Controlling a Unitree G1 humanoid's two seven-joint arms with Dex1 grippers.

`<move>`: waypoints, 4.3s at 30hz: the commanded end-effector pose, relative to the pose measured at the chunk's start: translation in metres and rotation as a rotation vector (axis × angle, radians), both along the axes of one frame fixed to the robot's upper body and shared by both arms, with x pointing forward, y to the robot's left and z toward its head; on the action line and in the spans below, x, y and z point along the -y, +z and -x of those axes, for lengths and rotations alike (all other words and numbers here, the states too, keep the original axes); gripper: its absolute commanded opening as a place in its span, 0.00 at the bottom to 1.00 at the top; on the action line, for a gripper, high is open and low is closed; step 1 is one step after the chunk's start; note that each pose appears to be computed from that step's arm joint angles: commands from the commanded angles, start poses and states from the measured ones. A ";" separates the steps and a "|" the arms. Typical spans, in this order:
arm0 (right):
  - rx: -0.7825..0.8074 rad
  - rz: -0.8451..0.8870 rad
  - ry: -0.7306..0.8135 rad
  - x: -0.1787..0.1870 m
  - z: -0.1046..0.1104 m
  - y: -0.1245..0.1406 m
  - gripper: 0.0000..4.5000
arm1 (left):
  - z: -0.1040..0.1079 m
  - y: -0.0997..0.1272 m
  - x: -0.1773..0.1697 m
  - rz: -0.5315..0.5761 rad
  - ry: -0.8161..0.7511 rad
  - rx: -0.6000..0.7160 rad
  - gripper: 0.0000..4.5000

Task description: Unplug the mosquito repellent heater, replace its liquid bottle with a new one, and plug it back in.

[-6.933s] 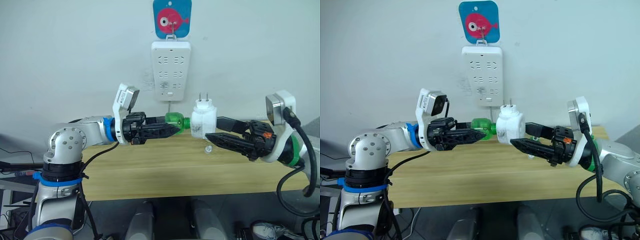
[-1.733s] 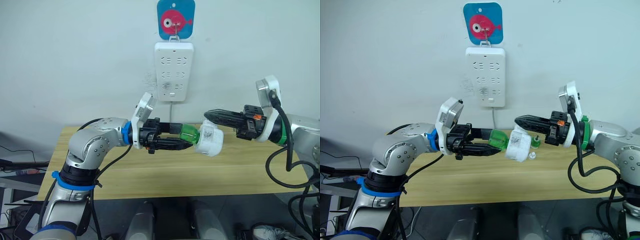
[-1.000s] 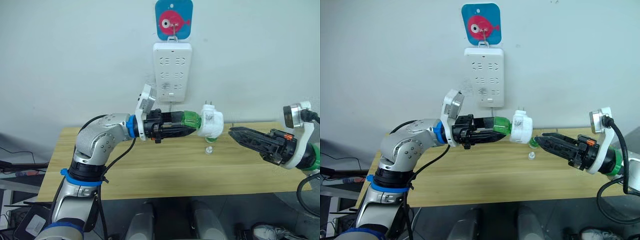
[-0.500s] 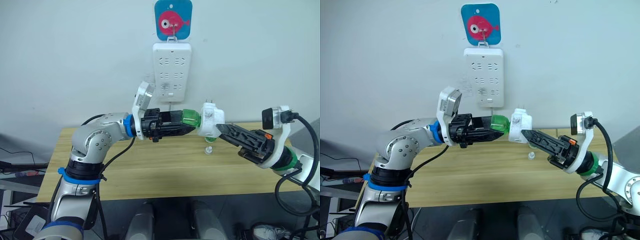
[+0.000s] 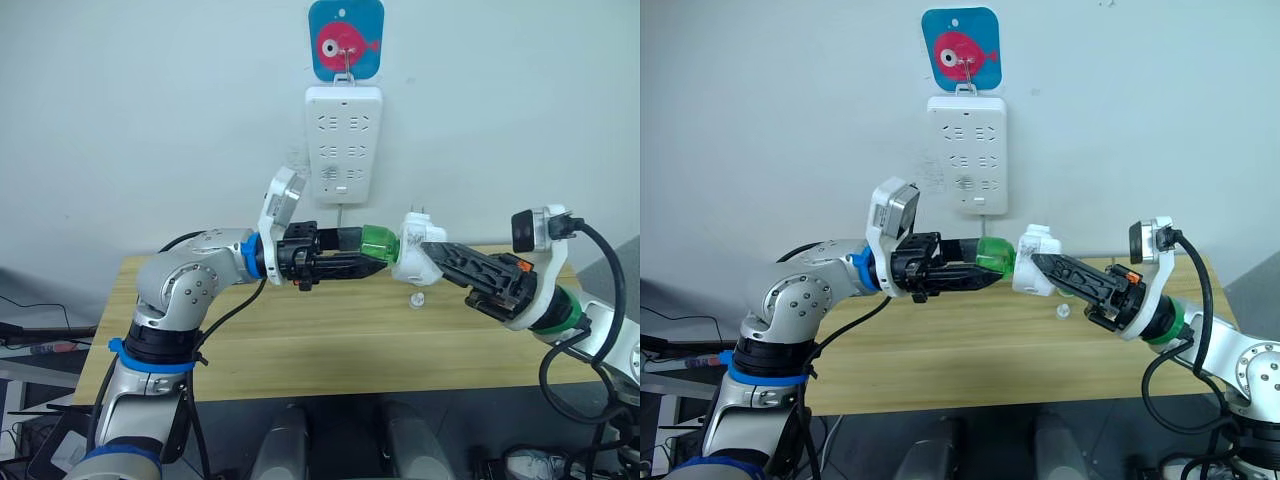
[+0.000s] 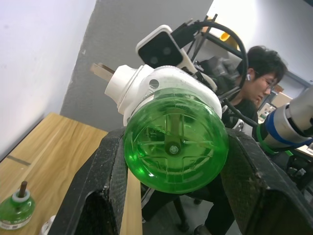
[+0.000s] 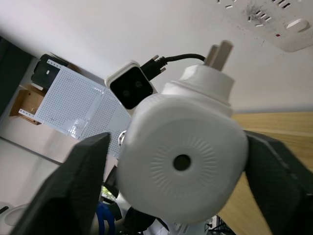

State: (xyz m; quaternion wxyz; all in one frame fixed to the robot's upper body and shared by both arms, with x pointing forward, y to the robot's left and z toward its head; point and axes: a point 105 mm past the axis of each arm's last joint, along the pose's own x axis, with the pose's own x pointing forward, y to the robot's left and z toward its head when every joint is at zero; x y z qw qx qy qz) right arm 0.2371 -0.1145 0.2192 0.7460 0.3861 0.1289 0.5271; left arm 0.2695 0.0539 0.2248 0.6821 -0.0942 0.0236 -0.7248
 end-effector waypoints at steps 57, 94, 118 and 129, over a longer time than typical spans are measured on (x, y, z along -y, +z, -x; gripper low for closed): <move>0.052 0.108 0.144 -0.007 0.020 0.005 0.71 | 0.000 -0.003 0.010 -0.103 0.049 0.437 0.50; 0.182 0.424 0.123 0.005 -0.021 0.045 0.00 | 0.009 0.000 0.024 0.028 0.027 0.770 0.50; 0.140 0.438 0.104 0.010 -0.030 0.031 0.00 | 0.015 -0.004 0.023 0.051 0.014 0.820 0.50; 0.232 0.320 -0.122 0.042 -0.021 0.069 0.12 | -0.009 -0.008 0.014 0.034 0.157 0.690 0.50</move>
